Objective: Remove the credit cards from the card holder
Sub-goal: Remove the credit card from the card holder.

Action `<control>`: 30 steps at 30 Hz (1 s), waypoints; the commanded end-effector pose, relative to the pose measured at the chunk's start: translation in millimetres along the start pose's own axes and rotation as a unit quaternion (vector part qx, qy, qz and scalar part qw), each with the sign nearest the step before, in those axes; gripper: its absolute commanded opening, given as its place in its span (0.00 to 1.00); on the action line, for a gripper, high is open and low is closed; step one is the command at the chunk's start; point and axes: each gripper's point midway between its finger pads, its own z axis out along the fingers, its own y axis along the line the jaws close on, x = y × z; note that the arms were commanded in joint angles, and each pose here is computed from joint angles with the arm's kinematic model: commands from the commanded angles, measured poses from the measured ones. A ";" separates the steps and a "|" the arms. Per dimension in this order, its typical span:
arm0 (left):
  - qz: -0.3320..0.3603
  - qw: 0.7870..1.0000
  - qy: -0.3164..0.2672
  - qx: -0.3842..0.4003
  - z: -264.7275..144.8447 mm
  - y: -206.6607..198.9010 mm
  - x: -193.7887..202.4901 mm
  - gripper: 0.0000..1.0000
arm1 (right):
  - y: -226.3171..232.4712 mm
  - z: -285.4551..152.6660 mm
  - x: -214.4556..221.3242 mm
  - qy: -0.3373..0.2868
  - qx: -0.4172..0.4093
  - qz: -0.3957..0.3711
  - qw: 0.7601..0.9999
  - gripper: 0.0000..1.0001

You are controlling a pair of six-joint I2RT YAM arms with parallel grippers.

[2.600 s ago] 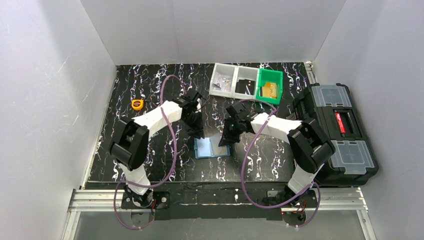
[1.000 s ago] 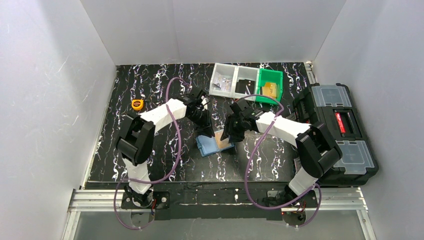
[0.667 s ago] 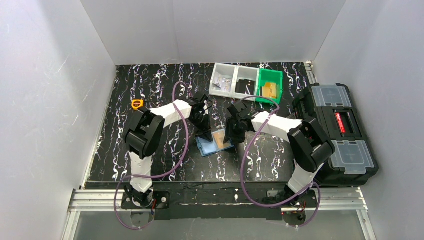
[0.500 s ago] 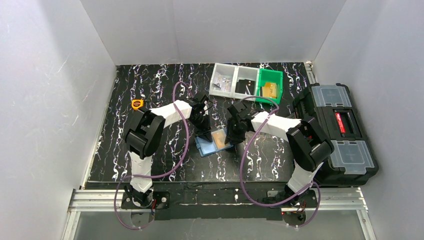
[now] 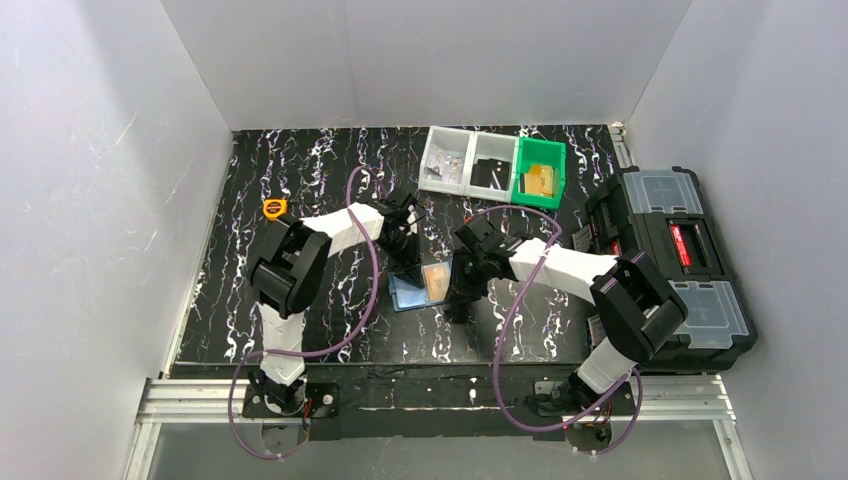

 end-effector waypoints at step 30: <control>0.030 0.997 0.064 -0.019 25.5 9.9 33.0 0.04 | 8.9 9.5 -35.5 -0.019 -0.026 0.019 0.999 0.41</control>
